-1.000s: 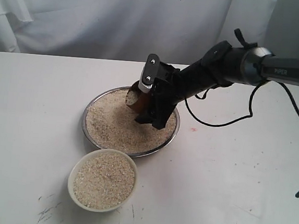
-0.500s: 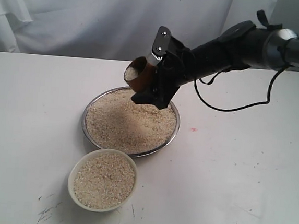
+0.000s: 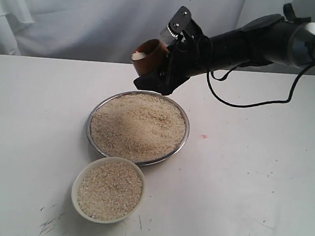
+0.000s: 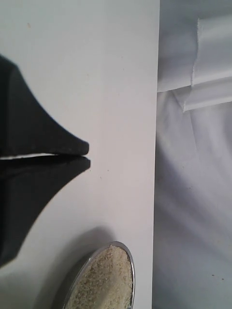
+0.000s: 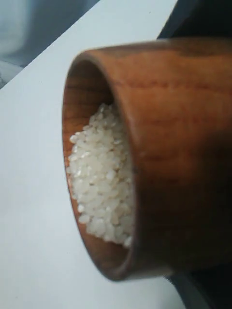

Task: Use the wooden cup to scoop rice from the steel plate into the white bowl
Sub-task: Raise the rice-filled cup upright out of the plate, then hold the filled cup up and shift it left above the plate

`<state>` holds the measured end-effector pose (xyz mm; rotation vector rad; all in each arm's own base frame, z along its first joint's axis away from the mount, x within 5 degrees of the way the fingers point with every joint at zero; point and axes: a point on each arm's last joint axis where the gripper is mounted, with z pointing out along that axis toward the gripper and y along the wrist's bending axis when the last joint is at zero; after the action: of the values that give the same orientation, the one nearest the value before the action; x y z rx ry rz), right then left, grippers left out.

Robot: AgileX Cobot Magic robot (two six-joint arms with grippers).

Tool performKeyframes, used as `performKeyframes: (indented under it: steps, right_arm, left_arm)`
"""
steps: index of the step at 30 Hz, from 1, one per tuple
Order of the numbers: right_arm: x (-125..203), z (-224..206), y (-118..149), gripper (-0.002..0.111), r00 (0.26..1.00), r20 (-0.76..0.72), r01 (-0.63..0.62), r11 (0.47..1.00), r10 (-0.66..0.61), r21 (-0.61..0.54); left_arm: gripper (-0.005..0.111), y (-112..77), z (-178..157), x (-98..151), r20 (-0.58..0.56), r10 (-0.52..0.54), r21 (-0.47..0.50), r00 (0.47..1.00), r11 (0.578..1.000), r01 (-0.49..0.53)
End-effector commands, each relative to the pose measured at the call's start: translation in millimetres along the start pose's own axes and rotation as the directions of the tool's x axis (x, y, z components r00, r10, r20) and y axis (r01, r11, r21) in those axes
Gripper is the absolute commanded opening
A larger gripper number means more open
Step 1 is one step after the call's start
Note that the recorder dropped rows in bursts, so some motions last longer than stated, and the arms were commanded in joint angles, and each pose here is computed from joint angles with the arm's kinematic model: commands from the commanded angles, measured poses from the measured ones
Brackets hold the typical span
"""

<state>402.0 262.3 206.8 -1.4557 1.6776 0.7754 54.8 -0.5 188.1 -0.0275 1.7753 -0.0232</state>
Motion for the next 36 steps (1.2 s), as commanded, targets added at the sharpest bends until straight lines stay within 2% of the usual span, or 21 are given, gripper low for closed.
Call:
performKeyframes:
  steps: [1,12,26,36]
  right_arm:
    - [-10,-3,4,0.000,0.999,0.033,-0.005,1.000,0.005,-0.004]
    - [-13,7,8,0.000,0.999,0.034,-0.031,0.999,0.031,0.009]
    - [-12,13,2,0.000,0.987,-0.007,-0.160,0.975,0.163,0.157]
    - [-20,17,7,0.000,0.984,0.025,-0.177,0.968,0.175,0.178]
  left_arm:
    - [0.000,-0.1,0,1,0.007,-0.004,0.002,1.000,1.000,0.004]
    - [0.000,-0.1,0,1,0.007,-0.004,0.002,1.000,1.000,0.004]
    - [0.000,-0.1,0,1,0.007,-0.004,0.002,1.000,1.000,0.004]
    - [0.000,-0.1,0,1,0.007,-0.004,0.002,1.000,1.000,0.004]
